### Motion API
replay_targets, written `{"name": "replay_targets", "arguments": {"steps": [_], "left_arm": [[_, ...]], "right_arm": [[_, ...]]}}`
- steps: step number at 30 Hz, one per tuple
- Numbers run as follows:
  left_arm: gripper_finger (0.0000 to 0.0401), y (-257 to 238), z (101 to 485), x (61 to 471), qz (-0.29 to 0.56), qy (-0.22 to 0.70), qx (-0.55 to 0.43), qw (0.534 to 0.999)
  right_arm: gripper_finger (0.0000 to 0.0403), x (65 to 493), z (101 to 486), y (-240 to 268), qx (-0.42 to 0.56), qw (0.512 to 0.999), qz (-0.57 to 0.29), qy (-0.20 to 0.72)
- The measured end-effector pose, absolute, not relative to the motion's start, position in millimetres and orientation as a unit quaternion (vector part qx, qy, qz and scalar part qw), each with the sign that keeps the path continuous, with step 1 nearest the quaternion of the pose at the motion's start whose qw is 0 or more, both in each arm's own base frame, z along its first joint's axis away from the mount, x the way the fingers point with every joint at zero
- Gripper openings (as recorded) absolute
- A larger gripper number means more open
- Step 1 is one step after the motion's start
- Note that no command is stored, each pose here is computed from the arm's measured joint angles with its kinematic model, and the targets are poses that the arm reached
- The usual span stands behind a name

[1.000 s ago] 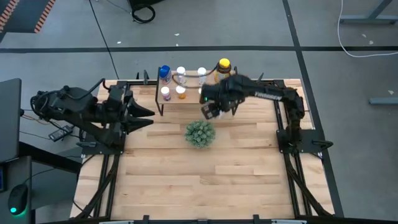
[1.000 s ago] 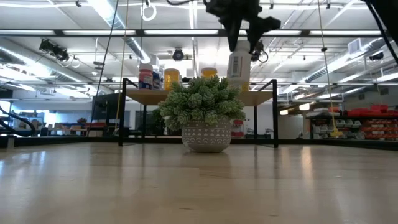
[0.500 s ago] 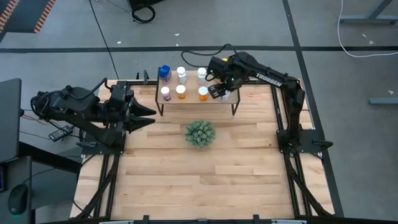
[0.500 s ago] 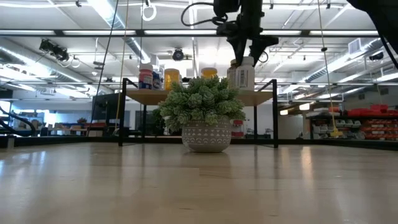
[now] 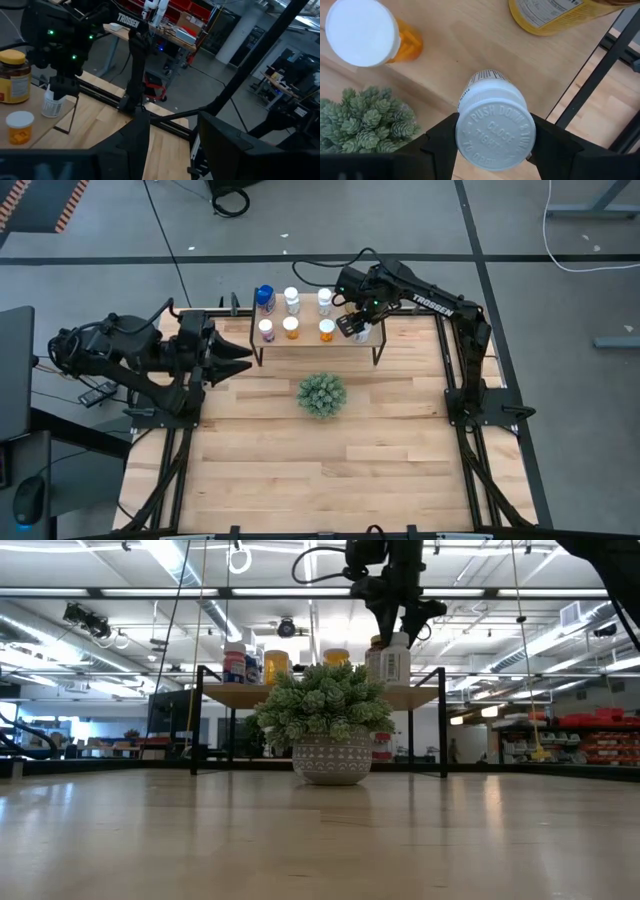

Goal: Pick and place medicine bottles onto shelf by color
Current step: Put the white medicine bottle on the shelf

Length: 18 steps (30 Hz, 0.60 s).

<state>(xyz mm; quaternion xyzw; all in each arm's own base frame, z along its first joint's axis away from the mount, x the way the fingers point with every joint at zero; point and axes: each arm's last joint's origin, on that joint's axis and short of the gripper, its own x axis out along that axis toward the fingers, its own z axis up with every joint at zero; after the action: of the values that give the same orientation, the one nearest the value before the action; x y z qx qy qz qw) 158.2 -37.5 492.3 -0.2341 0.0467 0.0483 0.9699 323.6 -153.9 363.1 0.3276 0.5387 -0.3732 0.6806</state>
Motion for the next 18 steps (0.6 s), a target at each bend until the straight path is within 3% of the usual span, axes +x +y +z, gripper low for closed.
{"name": "replay_targets", "arguments": {"steps": [10, 18], "left_arm": [[0.0172, -37.1, 492.1, 158.5, 0.050, 0.046, -0.243, 0.968], [0.0172, -37.1, 492.1, 158.5, 0.050, 0.046, -0.244, 0.967]], "right_arm": [[0.0225, 323.1, 363.0, -155.0, 0.327, 0.681, -0.373, 0.539], [0.0252, 322.7, 363.1, -155.7, 0.319, 0.680, -0.385, 0.537]]}}
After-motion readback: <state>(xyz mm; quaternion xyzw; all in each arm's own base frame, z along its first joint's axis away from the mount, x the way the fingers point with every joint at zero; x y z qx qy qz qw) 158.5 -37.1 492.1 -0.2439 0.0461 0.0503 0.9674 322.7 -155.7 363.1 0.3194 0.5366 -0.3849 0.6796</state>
